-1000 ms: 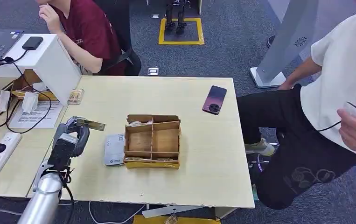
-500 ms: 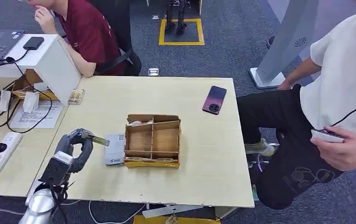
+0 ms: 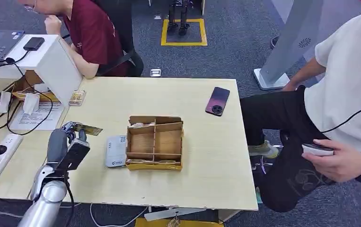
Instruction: Pass the card to the sensor for recognition and then transmit it.
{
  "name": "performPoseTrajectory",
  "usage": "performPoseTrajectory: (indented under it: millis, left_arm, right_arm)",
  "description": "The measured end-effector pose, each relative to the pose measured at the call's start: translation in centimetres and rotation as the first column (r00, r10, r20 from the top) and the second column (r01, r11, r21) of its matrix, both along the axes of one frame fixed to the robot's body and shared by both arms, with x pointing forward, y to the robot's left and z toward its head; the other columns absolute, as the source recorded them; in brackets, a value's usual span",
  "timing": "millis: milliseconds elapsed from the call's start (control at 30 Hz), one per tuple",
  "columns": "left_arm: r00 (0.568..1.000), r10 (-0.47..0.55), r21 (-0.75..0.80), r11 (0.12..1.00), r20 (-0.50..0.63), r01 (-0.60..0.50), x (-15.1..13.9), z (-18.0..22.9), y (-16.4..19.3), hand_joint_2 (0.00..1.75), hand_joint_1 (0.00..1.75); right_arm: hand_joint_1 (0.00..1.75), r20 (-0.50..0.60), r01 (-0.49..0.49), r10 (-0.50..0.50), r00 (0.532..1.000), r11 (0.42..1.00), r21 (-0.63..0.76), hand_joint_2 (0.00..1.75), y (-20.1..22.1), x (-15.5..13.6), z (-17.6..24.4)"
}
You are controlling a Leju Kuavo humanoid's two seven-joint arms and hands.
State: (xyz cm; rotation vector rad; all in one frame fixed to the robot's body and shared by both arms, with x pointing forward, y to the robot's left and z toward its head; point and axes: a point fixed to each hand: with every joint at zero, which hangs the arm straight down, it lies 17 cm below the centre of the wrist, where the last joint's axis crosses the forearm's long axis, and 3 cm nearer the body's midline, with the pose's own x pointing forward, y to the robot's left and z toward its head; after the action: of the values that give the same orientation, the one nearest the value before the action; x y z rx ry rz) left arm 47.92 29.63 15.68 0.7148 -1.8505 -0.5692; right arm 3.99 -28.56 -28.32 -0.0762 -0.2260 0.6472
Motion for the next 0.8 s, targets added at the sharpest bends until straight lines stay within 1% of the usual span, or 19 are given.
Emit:
performPoseTrajectory:
  millis: [133, 400, 800]
  left_arm:
    - [0.999, 0.018, 0.005, 1.0, -0.035, -0.018, 0.4, -1.4, 0.5, 1.75, 1.75]
    - [0.993, 0.014, 0.018, 1.0, -0.119, -0.012, 0.4, -4.3, 0.5, 1.75, 1.75]
    - [0.979, -0.001, 0.025, 1.0, -0.204, 0.007, 0.1, -7.2, 0.0, 1.75, 1.75]
  right_arm:
    - [0.0, 0.001, -0.001, 0.001, 1.0, 1.0, 0.0, 0.0, 0.0, 0.1, 0.0]
    - [0.0, -0.002, -0.007, 0.007, 1.0, 1.0, 0.003, 0.0, 0.1, 0.0, 0.0]
    - [0.0, -0.002, -0.006, 0.006, 1.0, 1.0, 0.003, 0.0, 0.1, 0.0, 0.0]
